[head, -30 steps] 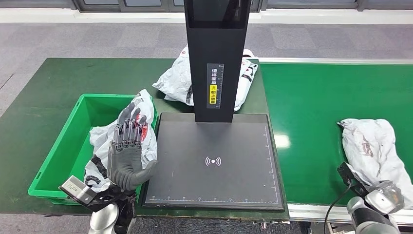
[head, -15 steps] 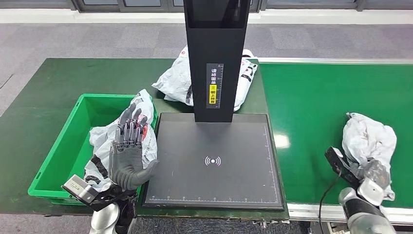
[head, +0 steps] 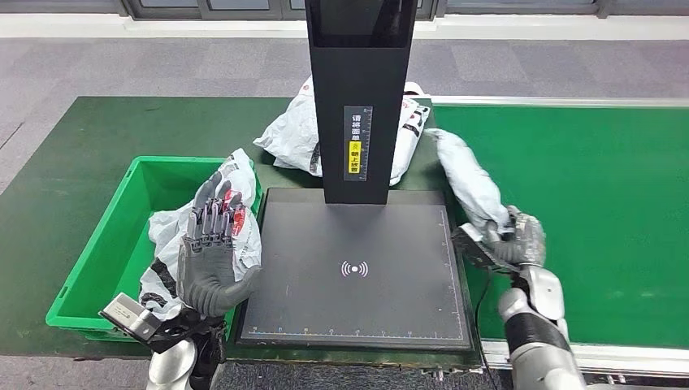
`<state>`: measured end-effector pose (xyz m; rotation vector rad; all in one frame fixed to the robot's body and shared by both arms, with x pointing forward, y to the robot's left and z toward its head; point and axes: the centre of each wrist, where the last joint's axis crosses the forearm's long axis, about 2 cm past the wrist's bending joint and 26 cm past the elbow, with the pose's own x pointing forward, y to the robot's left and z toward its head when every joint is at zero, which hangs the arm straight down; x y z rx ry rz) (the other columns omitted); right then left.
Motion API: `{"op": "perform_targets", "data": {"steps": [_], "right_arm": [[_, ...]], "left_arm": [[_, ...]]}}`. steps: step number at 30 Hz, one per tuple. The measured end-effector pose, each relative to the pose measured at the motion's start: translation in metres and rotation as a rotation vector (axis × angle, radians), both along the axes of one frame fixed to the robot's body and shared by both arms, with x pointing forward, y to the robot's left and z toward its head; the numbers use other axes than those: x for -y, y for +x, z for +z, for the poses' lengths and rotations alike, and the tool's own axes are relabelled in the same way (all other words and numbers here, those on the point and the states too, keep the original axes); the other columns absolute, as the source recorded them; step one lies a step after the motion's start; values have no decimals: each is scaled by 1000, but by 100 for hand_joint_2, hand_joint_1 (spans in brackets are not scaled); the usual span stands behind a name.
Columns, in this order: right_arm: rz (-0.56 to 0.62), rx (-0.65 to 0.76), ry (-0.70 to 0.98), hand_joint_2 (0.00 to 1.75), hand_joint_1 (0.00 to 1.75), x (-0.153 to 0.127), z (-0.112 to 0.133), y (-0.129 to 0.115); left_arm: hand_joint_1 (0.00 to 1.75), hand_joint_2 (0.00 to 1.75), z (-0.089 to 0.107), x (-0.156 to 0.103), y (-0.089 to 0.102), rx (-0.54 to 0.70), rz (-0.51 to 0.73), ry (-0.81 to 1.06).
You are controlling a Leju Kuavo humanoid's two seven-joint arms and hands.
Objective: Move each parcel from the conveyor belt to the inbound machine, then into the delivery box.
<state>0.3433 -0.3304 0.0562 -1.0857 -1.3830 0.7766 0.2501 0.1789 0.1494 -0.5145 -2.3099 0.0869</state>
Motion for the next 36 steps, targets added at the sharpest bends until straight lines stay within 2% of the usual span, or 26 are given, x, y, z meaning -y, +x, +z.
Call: {"op": "perform_targets", "data": {"steps": [5,16,24,29,30,31,33,34,35,36], "right_arm": [[94,106,38,175,175,-49,18,-9],[320,263,116,175,175,-115,65,-44],[611,192,251,175,175,-155,70,-58],[769,81,297,175,175,-189,56,-61],[791,59,302,175,168,-195,51,-62],[810,37,306,175,150,-200,47,-63],[841,-2,315,175,62,-208,39,-64],[853,-19,320,175,26,-211,35,-64],[862,-33,325,175,0,-214,32,-64],[870,-45,329,175,0,-216,29,-63]], "left_arm": [[0,175,1,-4,-1,2,21,1],[0,175,-1,-7,-5,-5,41,2],[0,175,-3,-5,-4,-11,15,-3],[0,175,-7,-4,-3,-26,11,-2],[0,175,-8,-4,-3,-30,13,-2],[0,175,-8,-3,-3,-33,15,-2],[0,175,-10,-3,-3,-39,18,-1],[0,175,-10,-3,-3,-42,21,-1],[0,175,-10,-3,-3,-44,23,-1],[0,175,-11,-3,-3,-45,26,-2]]}}
